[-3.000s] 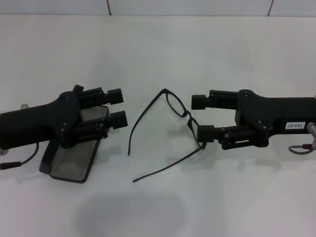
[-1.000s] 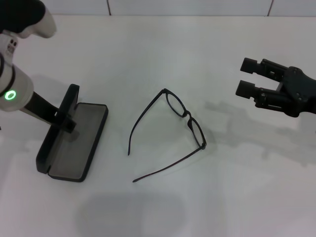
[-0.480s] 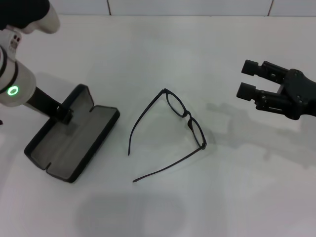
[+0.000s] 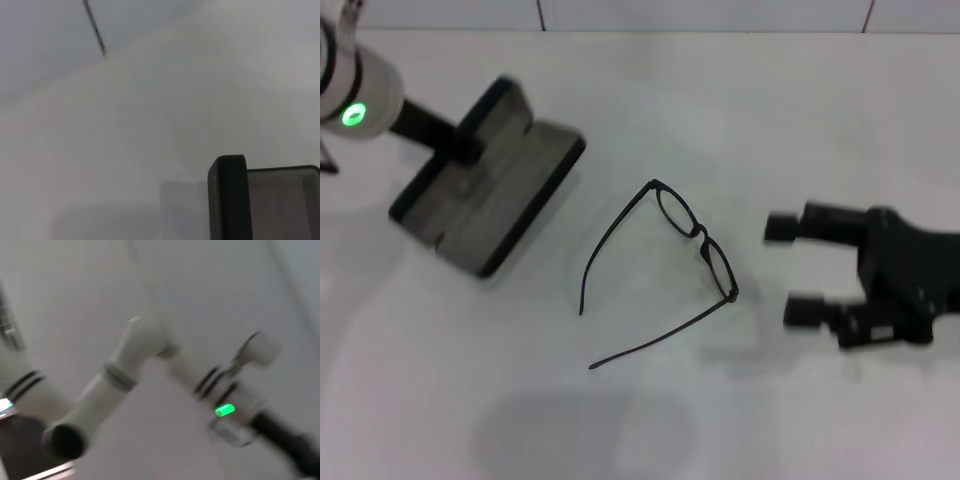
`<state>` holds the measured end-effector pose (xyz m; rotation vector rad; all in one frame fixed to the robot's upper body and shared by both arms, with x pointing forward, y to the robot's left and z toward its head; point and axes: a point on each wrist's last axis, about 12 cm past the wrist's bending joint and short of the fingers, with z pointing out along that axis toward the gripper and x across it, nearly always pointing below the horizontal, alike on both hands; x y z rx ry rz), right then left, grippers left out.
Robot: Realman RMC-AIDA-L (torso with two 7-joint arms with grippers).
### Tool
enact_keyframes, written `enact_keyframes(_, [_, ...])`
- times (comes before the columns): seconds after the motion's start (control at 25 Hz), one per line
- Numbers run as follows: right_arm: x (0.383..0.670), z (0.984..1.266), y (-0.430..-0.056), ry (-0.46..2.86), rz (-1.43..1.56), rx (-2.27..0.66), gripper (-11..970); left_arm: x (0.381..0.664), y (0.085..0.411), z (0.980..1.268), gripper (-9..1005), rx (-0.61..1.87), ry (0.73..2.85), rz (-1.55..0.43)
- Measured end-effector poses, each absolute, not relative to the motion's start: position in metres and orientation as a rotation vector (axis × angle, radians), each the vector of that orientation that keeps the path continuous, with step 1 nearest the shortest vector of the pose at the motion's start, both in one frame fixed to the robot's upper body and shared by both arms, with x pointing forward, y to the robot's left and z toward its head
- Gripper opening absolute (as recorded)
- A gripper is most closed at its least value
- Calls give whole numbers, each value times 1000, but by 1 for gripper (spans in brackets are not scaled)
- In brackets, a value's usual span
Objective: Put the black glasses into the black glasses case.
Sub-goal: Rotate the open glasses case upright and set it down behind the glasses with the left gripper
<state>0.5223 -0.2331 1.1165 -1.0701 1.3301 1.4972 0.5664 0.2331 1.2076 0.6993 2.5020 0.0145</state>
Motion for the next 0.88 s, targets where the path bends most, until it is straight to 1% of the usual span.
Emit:
enact_keyframes(0.12, [517, 1119, -222, 1295, 1573, -1171, 856, 578, 214, 1216, 193, 875, 2346, 62])
enact_keyframes(0.2, [515, 1120, -216, 1283, 1605, -1199, 856, 584, 202, 1214, 194, 985, 2260, 97])
enact_keyframes(0.28, [513, 1118, -211, 1277, 1621, -1201, 856, 591, 189, 1206, 194, 1110, 2161, 139])
enact_keyframes(0.48, [506, 1113, -211, 1281, 1638, -1169, 855, 601, 165, 1177, 195, 1316, 1980, 210])
enact_keyframes(0.76, [503, 1109, -212, 1285, 1639, -1129, 855, 605, 133, 1147, 197, 1524, 1811, 268])
enact_keyframes(0.88, [502, 1109, -212, 1287, 1640, -1123, 854, 602, 123, 1138, 197, 1607, 1766, 283])
